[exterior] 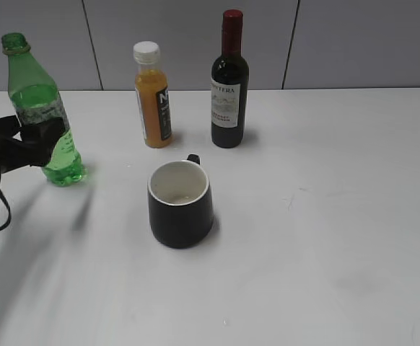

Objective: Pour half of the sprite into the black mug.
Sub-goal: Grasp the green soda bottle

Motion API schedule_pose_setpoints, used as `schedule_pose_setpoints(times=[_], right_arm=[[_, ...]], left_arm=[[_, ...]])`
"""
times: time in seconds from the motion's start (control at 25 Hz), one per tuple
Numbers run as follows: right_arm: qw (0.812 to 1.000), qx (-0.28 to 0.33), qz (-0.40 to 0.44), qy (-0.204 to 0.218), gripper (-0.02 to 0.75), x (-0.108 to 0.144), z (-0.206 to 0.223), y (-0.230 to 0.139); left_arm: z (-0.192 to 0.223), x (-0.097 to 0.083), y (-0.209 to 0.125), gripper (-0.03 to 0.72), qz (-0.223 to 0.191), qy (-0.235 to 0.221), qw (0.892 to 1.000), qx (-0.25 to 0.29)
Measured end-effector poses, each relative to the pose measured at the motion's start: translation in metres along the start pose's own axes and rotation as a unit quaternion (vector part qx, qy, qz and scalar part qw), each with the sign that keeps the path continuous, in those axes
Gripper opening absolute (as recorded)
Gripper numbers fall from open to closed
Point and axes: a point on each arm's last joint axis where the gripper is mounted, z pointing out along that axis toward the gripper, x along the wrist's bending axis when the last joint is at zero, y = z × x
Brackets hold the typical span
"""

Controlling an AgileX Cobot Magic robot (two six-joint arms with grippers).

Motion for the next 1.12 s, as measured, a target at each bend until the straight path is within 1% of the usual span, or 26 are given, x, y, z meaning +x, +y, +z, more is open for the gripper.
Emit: schedule_pose_setpoints(times=[0.44, 0.84, 0.96, 1.12], right_arm=[[1.000, 0.000, 0.000, 0.000, 0.591, 0.000, 0.000, 0.000], [1.000, 0.000, 0.000, 0.000, 0.590, 0.000, 0.000, 0.000], [1.000, 0.000, 0.000, 0.000, 0.590, 0.000, 0.000, 0.000], [1.000, 0.000, 0.000, 0.000, 0.590, 0.000, 0.000, 0.000]], left_arm=[[0.047, 0.004, -0.008, 0.670, 0.005, -0.009, 1.000, -0.010], [0.073, 0.006, -0.012, 0.662, 0.009, -0.015, 1.000, -0.020], [0.075, 0.005, -0.012, 0.609, 0.011, -0.022, 0.999, -0.029], [0.076, 0.005, -0.013, 0.492, 0.011, -0.023, 0.999, -0.034]])
